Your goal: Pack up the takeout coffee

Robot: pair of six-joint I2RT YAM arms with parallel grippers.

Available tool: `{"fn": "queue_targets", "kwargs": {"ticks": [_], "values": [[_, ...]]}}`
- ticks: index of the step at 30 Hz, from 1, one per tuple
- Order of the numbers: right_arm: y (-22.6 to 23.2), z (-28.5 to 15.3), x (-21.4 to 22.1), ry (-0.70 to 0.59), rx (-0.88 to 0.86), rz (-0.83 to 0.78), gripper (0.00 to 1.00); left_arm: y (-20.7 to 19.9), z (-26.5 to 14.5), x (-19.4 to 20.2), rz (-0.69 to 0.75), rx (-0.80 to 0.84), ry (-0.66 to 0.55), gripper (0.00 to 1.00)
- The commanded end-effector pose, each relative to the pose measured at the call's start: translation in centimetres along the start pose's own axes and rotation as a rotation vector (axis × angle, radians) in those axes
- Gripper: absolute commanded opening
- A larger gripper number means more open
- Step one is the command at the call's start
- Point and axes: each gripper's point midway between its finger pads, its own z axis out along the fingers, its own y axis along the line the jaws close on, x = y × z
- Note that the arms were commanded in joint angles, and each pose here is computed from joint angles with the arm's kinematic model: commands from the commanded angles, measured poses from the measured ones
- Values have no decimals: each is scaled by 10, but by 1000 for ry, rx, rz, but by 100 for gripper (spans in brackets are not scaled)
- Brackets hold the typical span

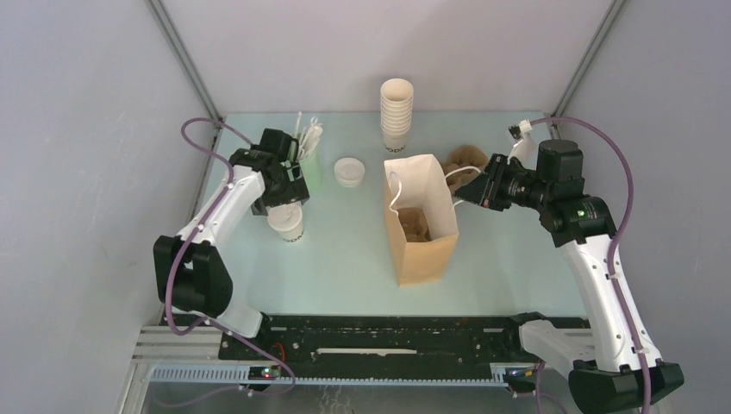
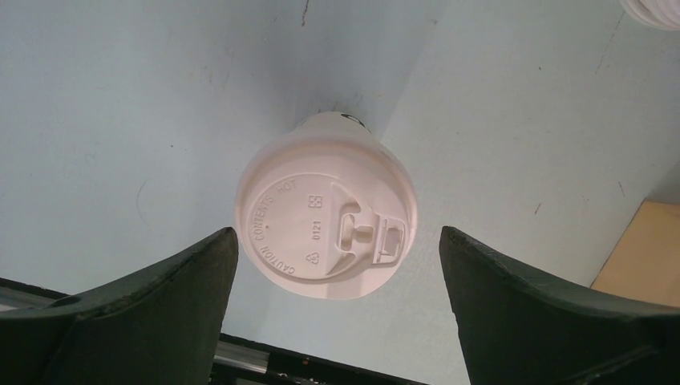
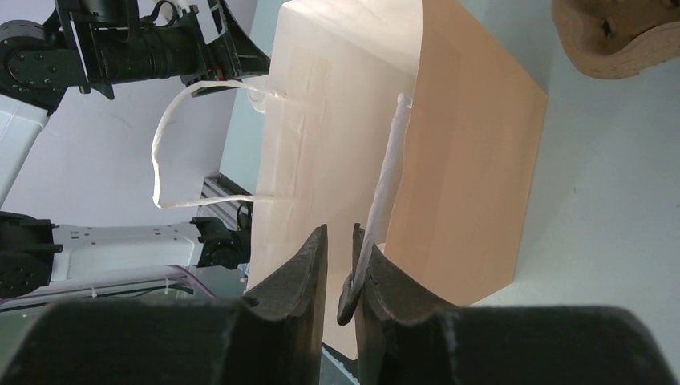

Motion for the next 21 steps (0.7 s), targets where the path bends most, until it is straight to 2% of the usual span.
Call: {"fn": "queue_targets", "kwargs": {"ticks": [1,13,21], "values": [[14,-6,-8,-20,-41,-53,26,4,-6,-8,4,2,-49,100],[17,-5,-7,-15,-57,-57,25,8,3,2,13,-15,-34,100],[17,-6,-6,-12,-57,-58,25,9,9,5,15,-19,-30,89]]}}
